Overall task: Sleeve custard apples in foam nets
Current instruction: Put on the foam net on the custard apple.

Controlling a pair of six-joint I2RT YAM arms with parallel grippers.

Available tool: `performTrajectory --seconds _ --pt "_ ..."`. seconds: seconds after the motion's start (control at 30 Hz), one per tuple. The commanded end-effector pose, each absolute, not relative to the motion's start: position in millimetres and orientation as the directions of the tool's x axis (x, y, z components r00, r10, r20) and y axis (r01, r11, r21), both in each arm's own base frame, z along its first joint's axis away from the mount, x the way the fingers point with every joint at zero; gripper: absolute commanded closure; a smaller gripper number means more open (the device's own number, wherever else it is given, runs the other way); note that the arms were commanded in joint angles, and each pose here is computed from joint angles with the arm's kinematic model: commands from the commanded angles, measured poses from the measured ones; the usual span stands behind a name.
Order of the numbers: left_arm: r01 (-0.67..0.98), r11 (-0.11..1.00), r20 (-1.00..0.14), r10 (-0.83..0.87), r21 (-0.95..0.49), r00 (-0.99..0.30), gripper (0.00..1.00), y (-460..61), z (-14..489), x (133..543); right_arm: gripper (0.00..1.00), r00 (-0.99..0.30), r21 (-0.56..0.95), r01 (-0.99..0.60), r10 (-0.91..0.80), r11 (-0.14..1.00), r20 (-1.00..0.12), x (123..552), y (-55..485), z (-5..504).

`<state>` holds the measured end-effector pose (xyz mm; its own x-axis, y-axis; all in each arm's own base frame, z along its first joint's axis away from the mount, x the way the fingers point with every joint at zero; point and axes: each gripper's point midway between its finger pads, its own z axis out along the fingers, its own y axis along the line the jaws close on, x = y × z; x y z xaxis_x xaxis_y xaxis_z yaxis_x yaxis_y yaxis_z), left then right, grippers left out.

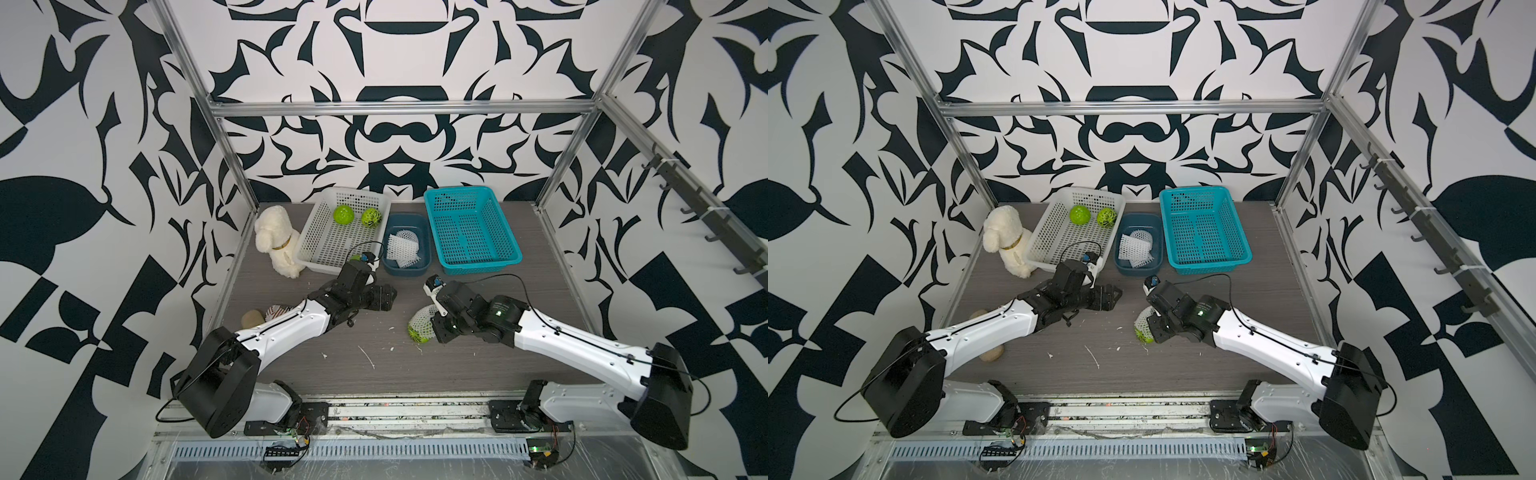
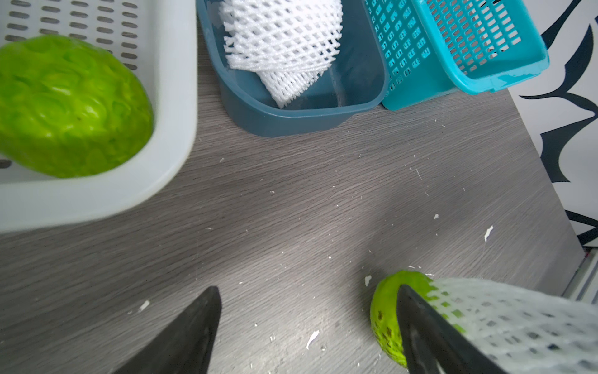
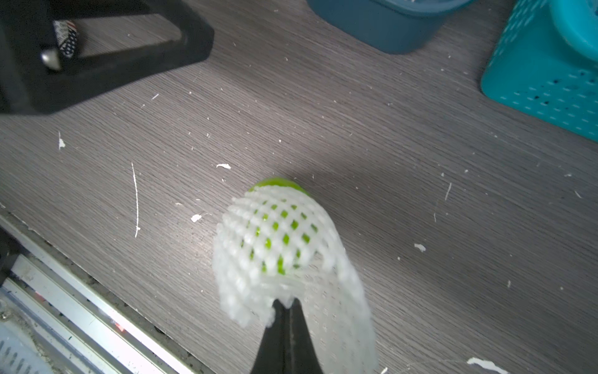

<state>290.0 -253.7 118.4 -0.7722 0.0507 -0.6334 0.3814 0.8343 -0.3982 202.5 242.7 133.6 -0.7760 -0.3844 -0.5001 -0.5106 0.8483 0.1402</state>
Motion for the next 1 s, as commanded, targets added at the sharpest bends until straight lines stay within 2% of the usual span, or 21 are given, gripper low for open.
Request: performTrajectory --seconds 0.0,0.27,0.43,0.63,0.97 --pt "0.394 0.824 -0.639 0.052 -0.407 -0.768 0.13 -259 126 293 1.0 -0.747 0.159 -0.532 -0.372 0.832 -0.551 218 265 151" --pt "0.388 0.83 -0.637 0.051 -0.401 -0.769 0.13 -256 121 292 1.0 -0.742 0.116 -0.525 -0.387 0.843 -0.547 231 272 144" --pt "0.392 0.825 -0.632 0.055 -0.407 -0.773 0.13 -260 118 293 1.0 -0.708 0.077 -0.535 -0.396 0.842 -0.584 245 278 153" --pt "0.388 0.828 -0.627 0.058 -0.405 -0.777 0.12 -258 116 292 1.0 -0.718 0.097 -0.568 -0.435 0.817 -0.543 249 299 147" --pt "0.38 0.836 -0.628 0.056 -0.396 -0.776 0.12 -254 113 291 1.0 -0.742 -0.014 -0.541 -0.486 0.841 -0.462 237 261 137"
